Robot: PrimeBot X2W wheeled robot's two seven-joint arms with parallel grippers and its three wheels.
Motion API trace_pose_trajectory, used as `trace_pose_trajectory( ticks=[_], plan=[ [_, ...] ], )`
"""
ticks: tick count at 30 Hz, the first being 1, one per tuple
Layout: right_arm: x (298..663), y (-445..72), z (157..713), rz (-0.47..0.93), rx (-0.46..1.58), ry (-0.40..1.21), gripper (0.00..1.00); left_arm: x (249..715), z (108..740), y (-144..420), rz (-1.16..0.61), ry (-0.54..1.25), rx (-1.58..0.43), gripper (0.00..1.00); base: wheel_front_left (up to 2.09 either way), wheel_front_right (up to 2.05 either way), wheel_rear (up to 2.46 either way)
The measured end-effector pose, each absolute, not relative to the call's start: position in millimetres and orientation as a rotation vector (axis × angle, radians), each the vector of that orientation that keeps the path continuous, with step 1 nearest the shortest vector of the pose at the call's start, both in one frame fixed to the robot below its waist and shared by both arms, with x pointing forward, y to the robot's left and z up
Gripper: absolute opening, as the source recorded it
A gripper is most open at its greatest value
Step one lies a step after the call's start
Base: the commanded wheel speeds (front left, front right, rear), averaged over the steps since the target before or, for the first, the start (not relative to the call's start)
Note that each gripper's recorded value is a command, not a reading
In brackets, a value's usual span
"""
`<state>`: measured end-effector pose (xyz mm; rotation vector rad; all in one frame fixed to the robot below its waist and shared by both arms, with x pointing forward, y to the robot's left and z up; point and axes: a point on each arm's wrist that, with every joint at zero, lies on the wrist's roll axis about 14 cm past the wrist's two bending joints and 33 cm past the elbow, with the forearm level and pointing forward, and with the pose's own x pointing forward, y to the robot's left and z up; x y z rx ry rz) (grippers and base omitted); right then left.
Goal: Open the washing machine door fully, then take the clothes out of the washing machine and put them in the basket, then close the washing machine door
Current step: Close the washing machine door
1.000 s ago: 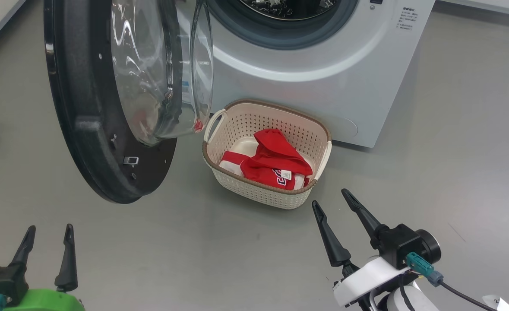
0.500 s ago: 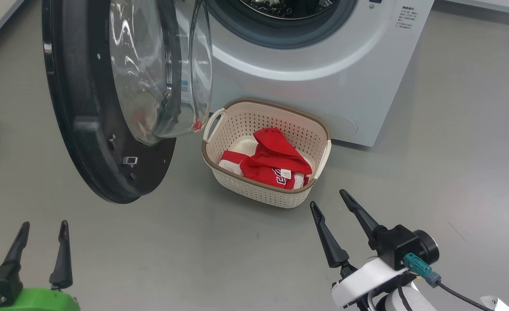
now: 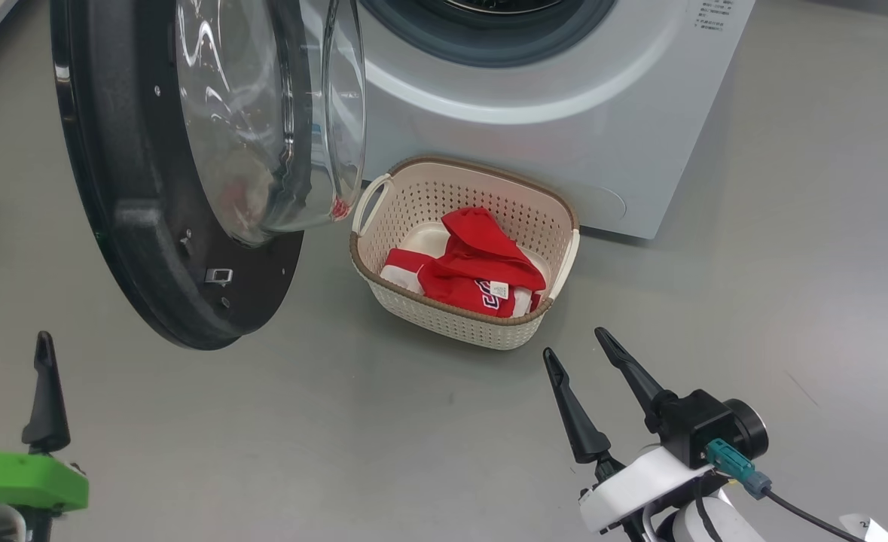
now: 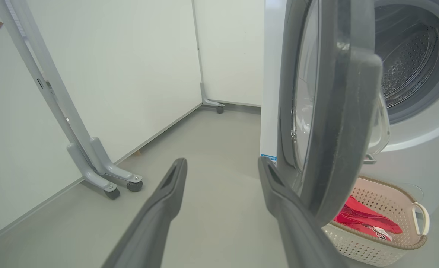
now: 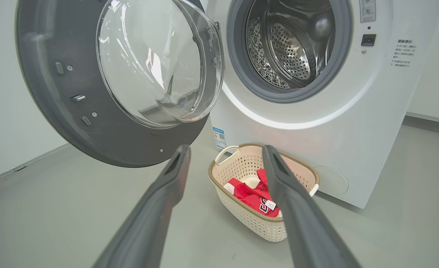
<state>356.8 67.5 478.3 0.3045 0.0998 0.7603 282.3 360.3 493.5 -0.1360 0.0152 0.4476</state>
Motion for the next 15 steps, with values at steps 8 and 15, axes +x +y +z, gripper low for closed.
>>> trace_pose_trajectory(
  ticks=[8, 15],
  plan=[
    [357.6, 68.1, 475.3, 0.764, 0.307, 0.107, 1.0, 299.5, 495.6, 374.6, 0.522, -0.041, -0.577, 0.5, 0.0, 0.0, 0.0],
    [363.3, 63.6, 472.9, 0.747, 0.305, 0.107, 1.0, 338.3, 519.9, 367.7, 0.42, -0.152, -1.022, 0.0, 0.0, 0.0, 0.0]
  ],
)
